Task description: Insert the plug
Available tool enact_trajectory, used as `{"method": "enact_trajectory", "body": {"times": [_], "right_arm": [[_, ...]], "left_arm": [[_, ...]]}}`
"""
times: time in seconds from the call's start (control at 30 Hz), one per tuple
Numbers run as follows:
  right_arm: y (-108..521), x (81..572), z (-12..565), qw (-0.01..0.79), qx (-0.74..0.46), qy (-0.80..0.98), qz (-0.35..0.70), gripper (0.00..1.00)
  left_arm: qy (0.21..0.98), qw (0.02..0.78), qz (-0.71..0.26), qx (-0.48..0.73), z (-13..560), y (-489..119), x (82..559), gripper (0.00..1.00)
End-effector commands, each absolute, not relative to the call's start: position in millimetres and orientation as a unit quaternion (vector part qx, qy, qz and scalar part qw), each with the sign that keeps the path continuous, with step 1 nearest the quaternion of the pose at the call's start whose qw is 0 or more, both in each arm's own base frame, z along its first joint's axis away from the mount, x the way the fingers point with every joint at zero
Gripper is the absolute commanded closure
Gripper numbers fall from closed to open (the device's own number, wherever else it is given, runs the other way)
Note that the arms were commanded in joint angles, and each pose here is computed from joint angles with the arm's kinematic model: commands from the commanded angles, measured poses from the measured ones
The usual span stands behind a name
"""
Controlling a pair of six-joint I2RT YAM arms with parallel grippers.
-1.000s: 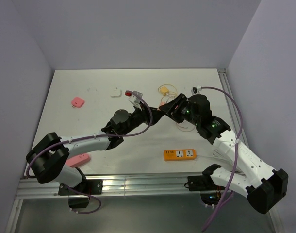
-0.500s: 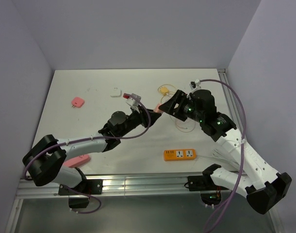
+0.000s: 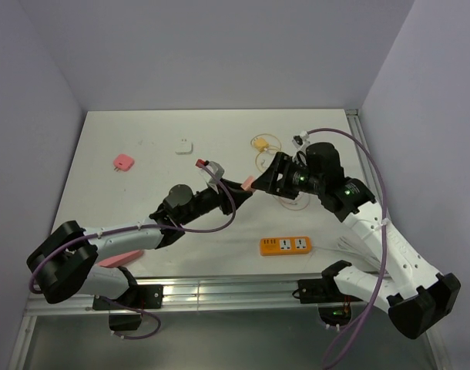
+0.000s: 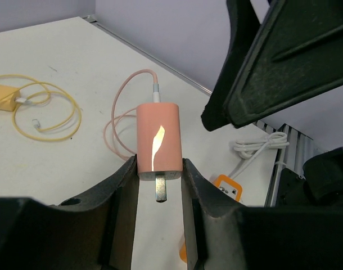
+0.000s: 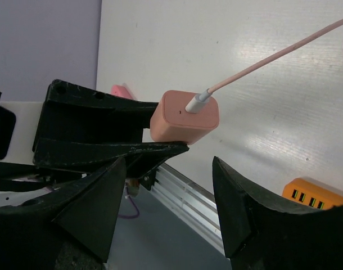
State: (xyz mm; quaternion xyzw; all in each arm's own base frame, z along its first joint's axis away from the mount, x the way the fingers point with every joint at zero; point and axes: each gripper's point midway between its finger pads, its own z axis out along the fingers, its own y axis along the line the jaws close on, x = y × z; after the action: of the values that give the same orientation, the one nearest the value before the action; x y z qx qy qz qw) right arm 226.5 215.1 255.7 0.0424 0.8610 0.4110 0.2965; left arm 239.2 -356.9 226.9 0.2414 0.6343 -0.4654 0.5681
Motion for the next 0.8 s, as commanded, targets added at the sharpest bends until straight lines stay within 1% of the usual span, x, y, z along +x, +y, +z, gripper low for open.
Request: {"method": "enact_trajectory", "body": {"times": [0.0,0.33,0.47,0.77], "right_arm": [[219,227,267,0.299,0.020,0.857,0.418,0.30],[221,239,257,0.301,0.017,0.863,0.406,0.30],[223,239,256,0.298,0.010,0.863,0.407,0.36],[226,235,256,0.285,-0.002,0.856,0.431,0.42]], "left_arm": [[0.573,0.604,-0.485,0.267,264,-358,230,1.00],[0.551,0.591,-0.508,0.297,267,-362,214,1.00],[0.551,0.588,-0.508,0.305,263,-362,212,1.00],[0.548,0.583,-0.507,0.320,259,-364,208,1.00]]}}
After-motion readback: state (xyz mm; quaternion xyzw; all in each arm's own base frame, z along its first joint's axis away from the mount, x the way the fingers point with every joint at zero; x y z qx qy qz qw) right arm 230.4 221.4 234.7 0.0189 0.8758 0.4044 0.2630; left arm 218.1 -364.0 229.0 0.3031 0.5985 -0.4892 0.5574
